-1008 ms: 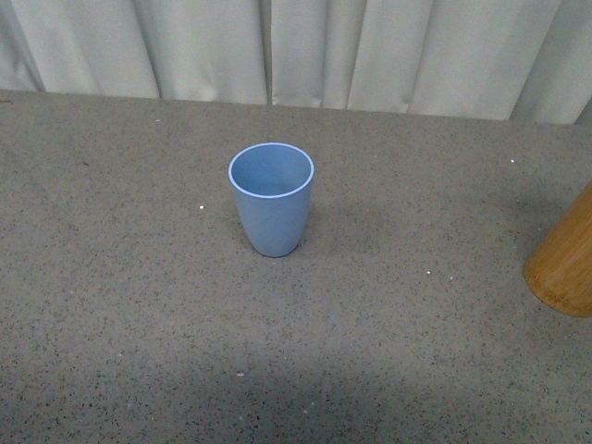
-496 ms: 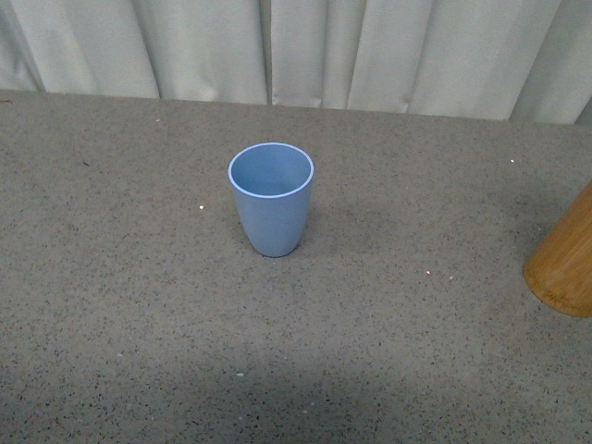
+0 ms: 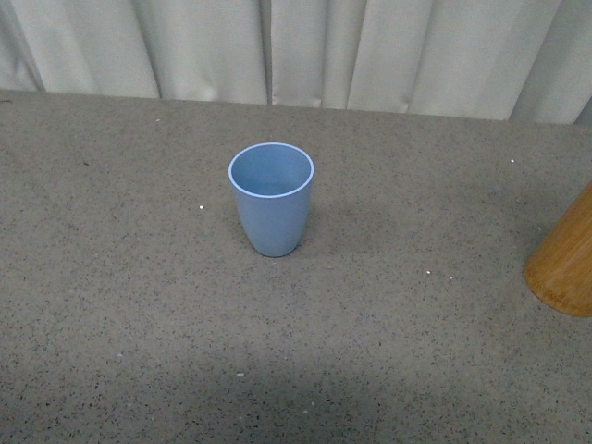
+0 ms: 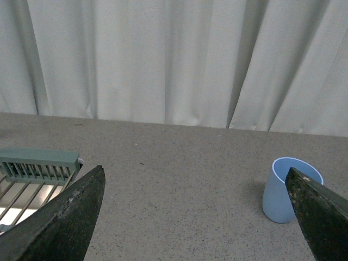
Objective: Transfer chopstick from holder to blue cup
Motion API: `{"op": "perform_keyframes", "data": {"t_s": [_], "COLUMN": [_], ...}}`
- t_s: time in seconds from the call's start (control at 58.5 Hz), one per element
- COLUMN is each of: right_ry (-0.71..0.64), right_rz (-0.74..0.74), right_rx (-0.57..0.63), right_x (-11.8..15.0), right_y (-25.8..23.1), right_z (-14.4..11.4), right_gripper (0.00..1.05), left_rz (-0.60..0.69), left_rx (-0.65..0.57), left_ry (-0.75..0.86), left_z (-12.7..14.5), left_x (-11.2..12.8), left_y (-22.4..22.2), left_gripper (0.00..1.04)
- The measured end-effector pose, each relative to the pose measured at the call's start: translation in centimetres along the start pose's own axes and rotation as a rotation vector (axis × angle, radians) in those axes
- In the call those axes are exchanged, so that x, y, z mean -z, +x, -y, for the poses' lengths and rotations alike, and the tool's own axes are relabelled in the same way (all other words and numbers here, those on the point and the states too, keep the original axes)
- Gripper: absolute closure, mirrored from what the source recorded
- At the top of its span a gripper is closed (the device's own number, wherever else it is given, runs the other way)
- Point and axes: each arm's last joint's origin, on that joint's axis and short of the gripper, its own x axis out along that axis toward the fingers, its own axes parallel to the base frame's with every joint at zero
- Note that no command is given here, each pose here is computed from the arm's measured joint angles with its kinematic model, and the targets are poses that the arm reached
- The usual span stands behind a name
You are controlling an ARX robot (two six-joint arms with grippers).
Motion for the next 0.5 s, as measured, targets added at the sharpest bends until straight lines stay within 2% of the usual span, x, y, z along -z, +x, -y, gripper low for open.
{"op": "perform_keyframes", "data": {"t_s": [0.359, 0.496], "right_ry": [0.035, 0.040], "right_rz": [-0.062, -0.079], "right_rx": [-0.184, -0.231], "right_x": [2.8, 3.7], "right_y": [-0.7, -0.9], "right_z": [-7.7, -9.7], "right_gripper": [1.04, 1.04], "left_rz": [0.000, 0.000], "left_rx": [0.000, 0.000], "left_ry": [0.000, 0.000], "left_z": [0.0, 0.0], "left_x": [0.0, 0.0], "left_y": [0.0, 0.0], "left_gripper": [0.07, 0.07]}}
